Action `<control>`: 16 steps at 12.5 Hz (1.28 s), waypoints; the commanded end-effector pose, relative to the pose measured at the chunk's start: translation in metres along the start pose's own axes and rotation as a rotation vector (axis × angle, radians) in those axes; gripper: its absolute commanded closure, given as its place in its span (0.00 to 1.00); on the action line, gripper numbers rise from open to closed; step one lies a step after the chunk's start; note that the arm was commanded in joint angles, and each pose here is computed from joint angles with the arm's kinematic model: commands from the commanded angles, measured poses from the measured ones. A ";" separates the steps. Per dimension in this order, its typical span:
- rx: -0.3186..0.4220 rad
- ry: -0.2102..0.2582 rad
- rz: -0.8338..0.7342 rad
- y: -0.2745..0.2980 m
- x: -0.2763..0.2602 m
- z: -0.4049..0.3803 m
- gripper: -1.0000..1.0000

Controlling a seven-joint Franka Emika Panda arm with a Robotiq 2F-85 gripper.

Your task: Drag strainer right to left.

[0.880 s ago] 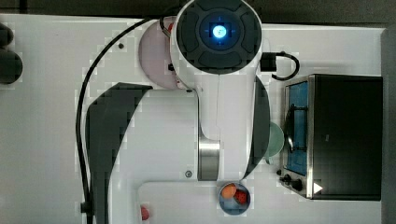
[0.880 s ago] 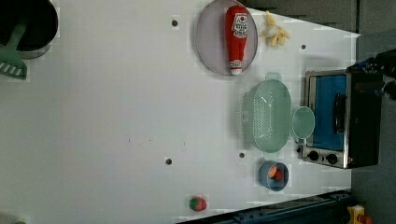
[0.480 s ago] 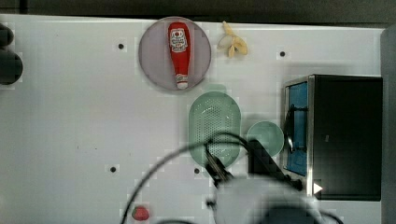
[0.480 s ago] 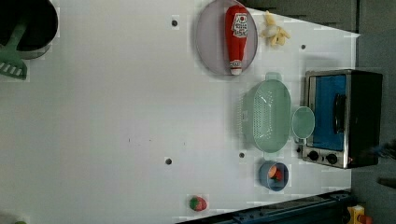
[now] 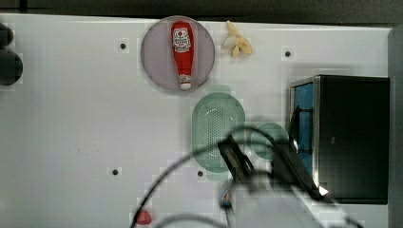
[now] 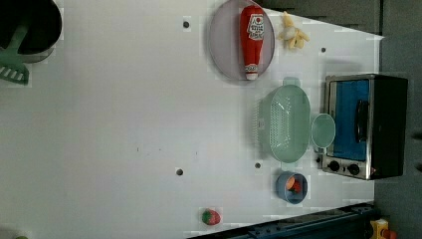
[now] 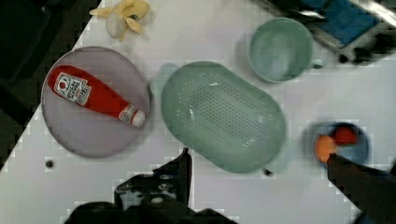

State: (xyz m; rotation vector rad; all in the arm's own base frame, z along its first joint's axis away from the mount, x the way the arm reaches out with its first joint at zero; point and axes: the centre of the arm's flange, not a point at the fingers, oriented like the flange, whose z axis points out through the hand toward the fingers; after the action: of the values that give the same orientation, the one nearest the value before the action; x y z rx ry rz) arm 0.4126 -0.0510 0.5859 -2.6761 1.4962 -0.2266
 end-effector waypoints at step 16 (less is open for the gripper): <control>-0.153 -0.034 0.451 -0.027 -0.049 0.427 0.00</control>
State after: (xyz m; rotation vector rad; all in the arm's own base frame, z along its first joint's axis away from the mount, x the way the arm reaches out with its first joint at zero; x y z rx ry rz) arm 0.4642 0.0078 0.1467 -2.4953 2.0158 0.0412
